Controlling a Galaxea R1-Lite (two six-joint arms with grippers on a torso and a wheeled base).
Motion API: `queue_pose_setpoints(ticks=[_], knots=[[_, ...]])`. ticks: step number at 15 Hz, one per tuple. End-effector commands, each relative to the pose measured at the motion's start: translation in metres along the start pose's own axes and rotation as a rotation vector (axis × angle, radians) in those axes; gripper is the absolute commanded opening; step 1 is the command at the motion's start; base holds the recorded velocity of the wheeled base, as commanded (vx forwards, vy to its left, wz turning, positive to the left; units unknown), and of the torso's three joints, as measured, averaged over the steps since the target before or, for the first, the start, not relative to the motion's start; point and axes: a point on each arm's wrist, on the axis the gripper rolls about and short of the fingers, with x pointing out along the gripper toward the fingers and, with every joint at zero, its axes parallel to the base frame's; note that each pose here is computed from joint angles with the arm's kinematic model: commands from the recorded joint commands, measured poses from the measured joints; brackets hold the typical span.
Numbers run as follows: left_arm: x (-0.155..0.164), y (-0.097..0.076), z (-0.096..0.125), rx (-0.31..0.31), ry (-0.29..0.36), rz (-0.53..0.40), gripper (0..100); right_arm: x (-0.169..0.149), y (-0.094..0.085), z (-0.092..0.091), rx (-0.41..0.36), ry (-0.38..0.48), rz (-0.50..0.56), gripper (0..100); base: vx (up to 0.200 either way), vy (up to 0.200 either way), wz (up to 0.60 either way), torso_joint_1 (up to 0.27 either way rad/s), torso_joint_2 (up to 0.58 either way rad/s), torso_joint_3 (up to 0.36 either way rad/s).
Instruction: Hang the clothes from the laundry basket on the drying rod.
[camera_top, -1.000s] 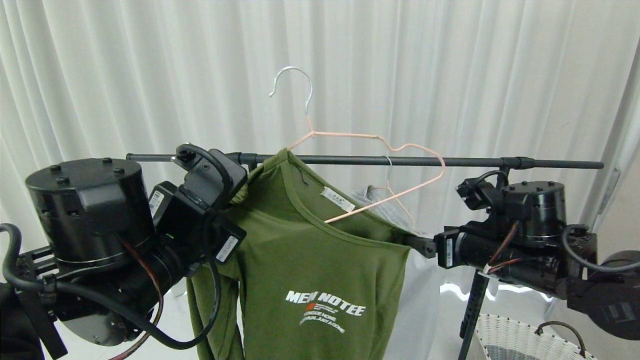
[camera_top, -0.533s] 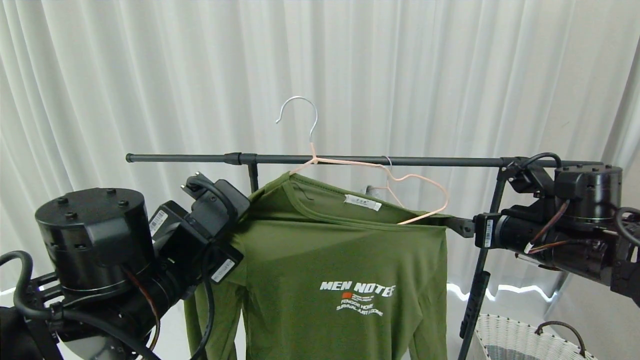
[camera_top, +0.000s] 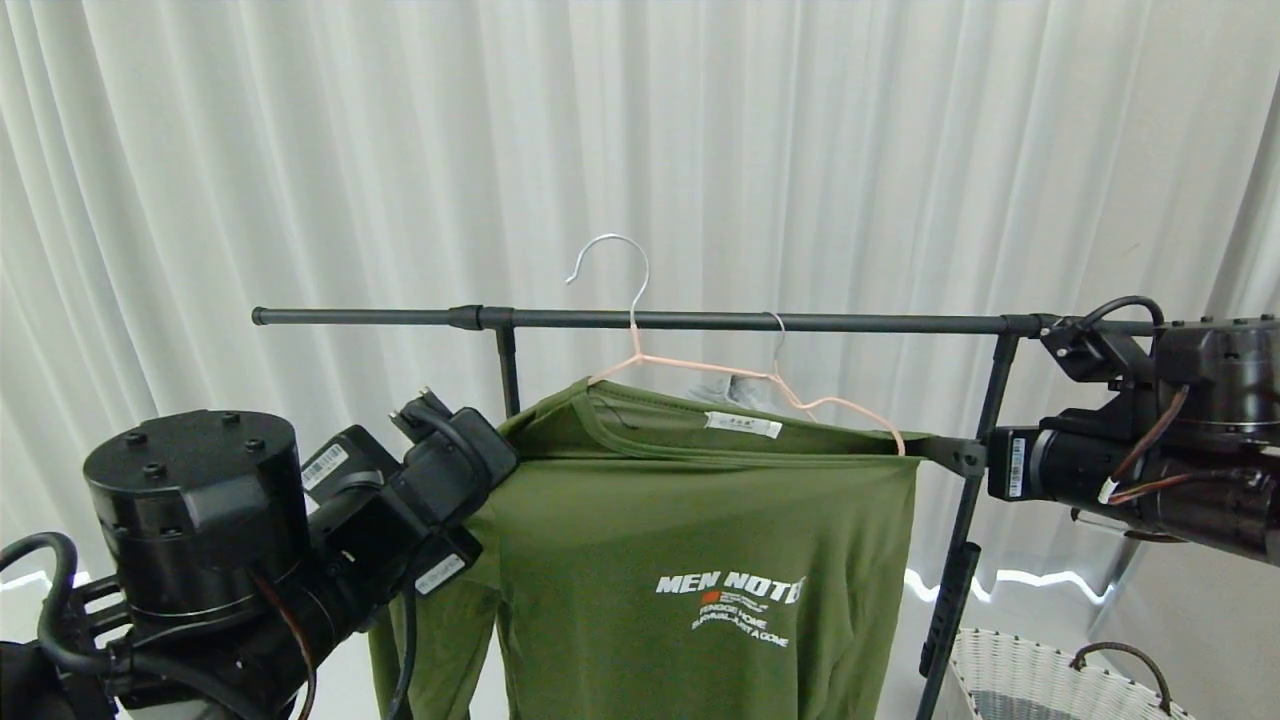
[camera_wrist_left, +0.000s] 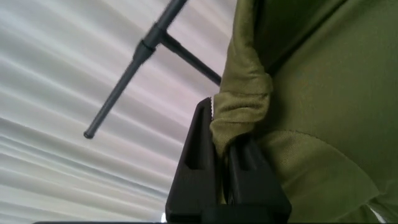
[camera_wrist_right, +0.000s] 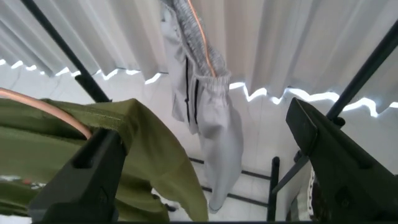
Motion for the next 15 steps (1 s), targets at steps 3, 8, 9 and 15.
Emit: queue_pose_setpoints(ticks=[3,8,9,15], knots=[[0.001,-0.006,-0.003,0.025,-0.02,-0.053,0,-0.012,0.004,0.015,-0.016,-0.007,0.018,100,0.0,0.0,0.0,0.0,0.0,0.0],[-0.001,-0.013,-0.012,0.082,-0.017,-0.098,0,-0.026,0.016,0.03,-0.058,0.044,0.043,100,0.0,0.0,0.0,0.0,0.0,0.0],[0.0,-0.011,-0.013,0.081,-0.01,-0.093,0,-0.03,0.017,0.032,-0.057,0.057,0.04,100,0.0,0.0,0.0,0.0,0.0,0.0],[-0.001,-0.006,-0.011,0.054,-0.03,-0.061,0,-0.039,0.027,0.025,-0.08,0.086,0.077,100,0.0,0.0,0.0,0.0,0.0,0.0]])
